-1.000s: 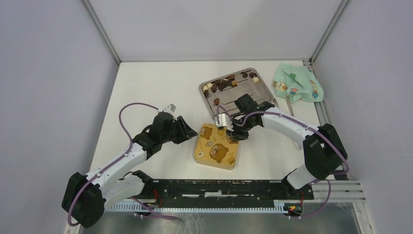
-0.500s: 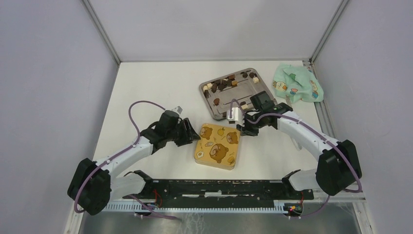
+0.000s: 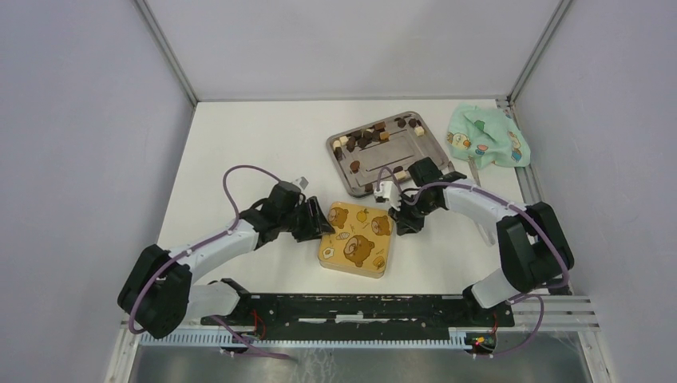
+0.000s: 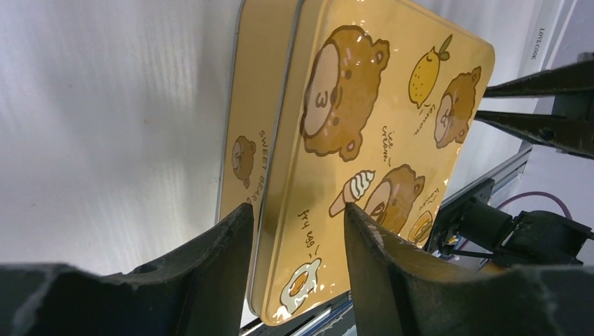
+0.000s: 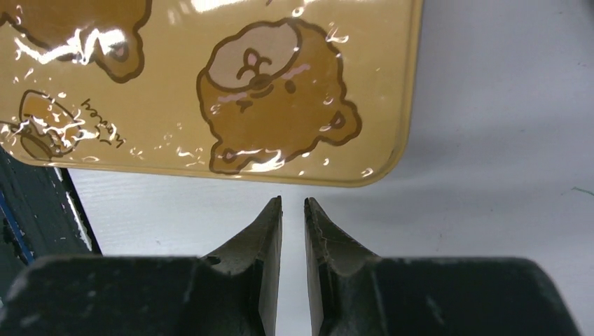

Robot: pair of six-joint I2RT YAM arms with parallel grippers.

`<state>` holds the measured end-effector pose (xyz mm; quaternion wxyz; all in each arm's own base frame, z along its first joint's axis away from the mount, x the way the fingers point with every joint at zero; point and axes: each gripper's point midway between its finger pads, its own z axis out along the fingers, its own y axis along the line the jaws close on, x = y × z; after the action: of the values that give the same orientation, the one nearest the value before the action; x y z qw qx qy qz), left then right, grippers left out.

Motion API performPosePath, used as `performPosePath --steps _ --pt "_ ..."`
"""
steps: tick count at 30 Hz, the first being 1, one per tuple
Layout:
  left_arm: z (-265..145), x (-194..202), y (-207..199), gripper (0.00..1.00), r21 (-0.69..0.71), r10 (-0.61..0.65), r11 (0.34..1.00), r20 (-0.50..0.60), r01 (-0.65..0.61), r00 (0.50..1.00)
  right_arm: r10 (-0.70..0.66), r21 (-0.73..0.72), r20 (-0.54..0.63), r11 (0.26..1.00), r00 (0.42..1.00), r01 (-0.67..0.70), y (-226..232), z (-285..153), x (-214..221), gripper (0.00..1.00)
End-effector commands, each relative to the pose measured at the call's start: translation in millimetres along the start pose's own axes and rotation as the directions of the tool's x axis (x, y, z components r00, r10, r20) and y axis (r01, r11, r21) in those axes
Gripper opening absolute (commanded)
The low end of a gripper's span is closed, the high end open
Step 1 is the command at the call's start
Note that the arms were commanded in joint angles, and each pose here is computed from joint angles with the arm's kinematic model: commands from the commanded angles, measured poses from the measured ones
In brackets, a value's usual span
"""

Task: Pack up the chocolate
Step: Close the box lid on the packing box.

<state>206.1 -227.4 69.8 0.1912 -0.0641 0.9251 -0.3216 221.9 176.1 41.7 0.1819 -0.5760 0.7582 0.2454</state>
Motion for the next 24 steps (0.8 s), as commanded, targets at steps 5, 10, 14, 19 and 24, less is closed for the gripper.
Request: performPosePath --steps 5,10,14,19,24 --pt "7.8 -2.4 -27.9 0.55 0.125 0.042 0.991 0.003 -0.042 0.999 -0.014 -0.011 0.157 1.0 0.987 0.016 -30.7 -8.1 -69.6 0.24" --pt "10.9 -10.6 -38.8 0.56 0.137 0.055 0.989 0.013 -0.056 0.998 -0.023 0.019 0.137 1.0 0.99 0.021 -56.9 -12.1 -84.8 0.24" --pt "-6.4 -30.3 -21.4 0.63 -0.025 0.054 0.998 0.113 -0.052 0.992 -0.031 0.131 0.123 0.991 0.992 0.014 -88.2 -43.1 -84.0 0.24" --pt "-70.7 -67.7 -43.2 0.71 -0.015 0.112 0.993 0.347 -0.114 0.931 -0.069 0.234 0.172 0.972 0.983 0.028 -110.9 -97.8 -89.5 0.27" --pt "-162.3 -121.9 -132.8 0.94 0.171 0.143 0.935 0.624 -0.312 0.769 -0.162 0.391 0.285 0.919 0.945 0.04 -133.6 -174.3 -122.8 0.4"
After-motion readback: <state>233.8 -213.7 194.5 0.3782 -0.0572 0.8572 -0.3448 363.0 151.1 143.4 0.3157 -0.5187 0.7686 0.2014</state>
